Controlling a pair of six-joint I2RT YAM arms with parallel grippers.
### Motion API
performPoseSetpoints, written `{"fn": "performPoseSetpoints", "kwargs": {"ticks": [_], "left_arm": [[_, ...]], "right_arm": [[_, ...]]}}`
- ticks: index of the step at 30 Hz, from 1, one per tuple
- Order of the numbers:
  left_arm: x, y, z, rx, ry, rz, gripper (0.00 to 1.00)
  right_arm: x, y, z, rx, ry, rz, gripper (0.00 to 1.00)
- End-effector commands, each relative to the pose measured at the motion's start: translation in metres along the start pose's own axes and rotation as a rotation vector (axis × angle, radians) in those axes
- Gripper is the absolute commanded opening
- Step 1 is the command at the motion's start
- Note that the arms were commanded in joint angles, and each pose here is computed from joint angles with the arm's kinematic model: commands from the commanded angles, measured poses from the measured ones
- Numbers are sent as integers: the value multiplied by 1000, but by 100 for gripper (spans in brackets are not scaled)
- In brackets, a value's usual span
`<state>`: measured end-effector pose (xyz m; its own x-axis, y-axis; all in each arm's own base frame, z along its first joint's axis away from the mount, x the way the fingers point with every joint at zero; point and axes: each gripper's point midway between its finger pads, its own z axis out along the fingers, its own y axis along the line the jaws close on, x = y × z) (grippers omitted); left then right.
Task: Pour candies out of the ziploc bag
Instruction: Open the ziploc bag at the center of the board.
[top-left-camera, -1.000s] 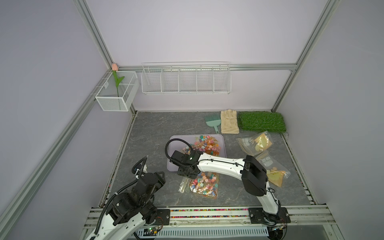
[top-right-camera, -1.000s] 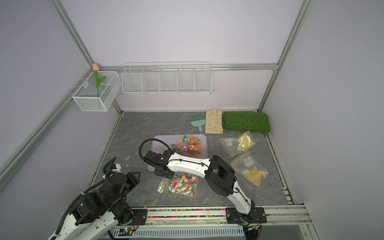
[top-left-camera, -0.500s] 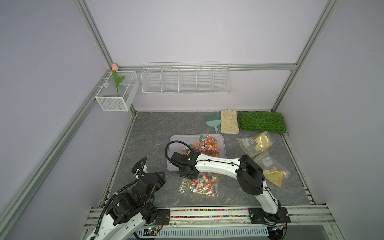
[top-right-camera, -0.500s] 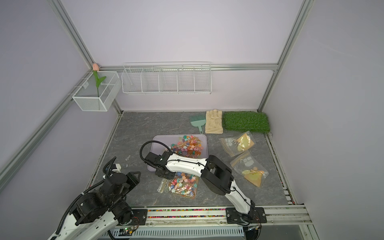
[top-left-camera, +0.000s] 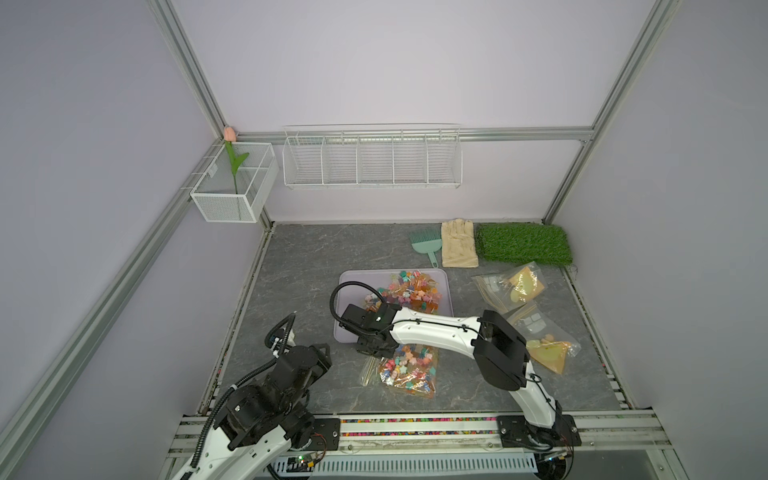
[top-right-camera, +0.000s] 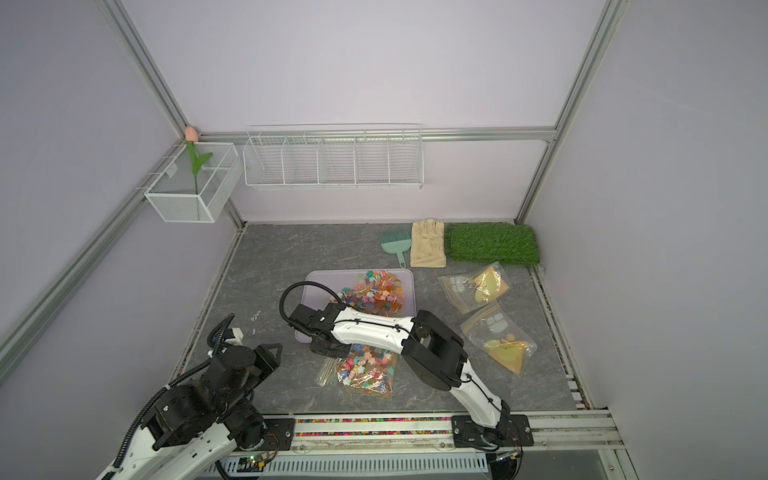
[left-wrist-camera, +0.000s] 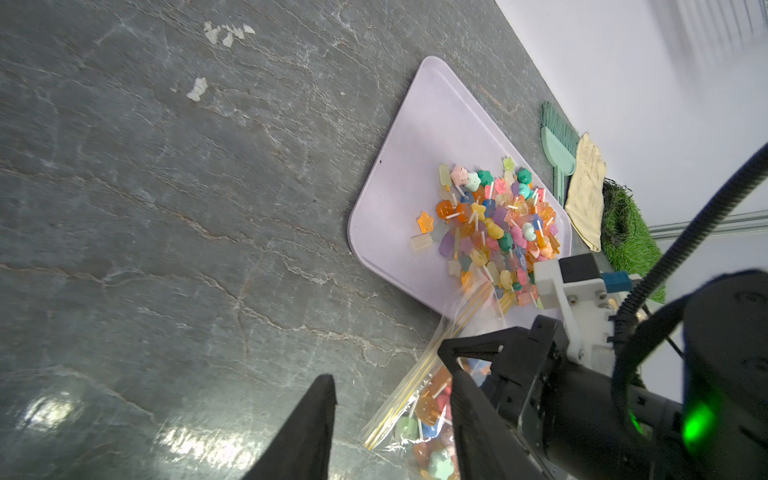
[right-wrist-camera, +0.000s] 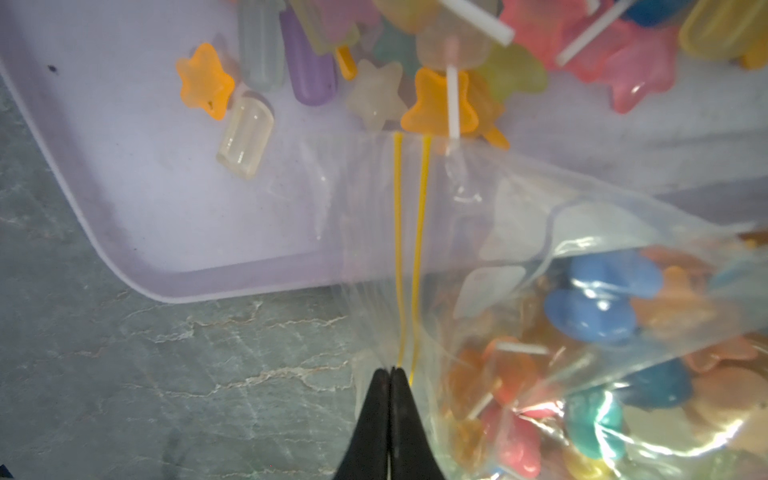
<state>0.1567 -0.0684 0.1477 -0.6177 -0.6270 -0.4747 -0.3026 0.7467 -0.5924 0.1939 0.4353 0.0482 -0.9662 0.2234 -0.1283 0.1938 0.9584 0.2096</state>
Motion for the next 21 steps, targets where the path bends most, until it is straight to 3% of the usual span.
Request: {"fn": "performPoseSetpoints", "kwargs": {"ticks": [1, 7, 12, 18, 21], "left_arm": [[0, 6, 2, -26, -9, -10, 48], [7, -6, 6, 12, 35, 24, 48], [28, -24, 18, 58, 151, 120, 49], [54, -27, 31, 68, 276, 184, 64], [60, -24, 34, 62, 301, 197, 66]], "right_arm": [[0, -7, 0, 27, 0, 5, 7], [-4, -12, -13, -12, -30, -32, 7], [-1, -11, -15, -77, -9, -73, 7], [1, -5, -13, -149, 6, -112, 7], [1, -2, -14, -184, 9, -128, 7]]}}
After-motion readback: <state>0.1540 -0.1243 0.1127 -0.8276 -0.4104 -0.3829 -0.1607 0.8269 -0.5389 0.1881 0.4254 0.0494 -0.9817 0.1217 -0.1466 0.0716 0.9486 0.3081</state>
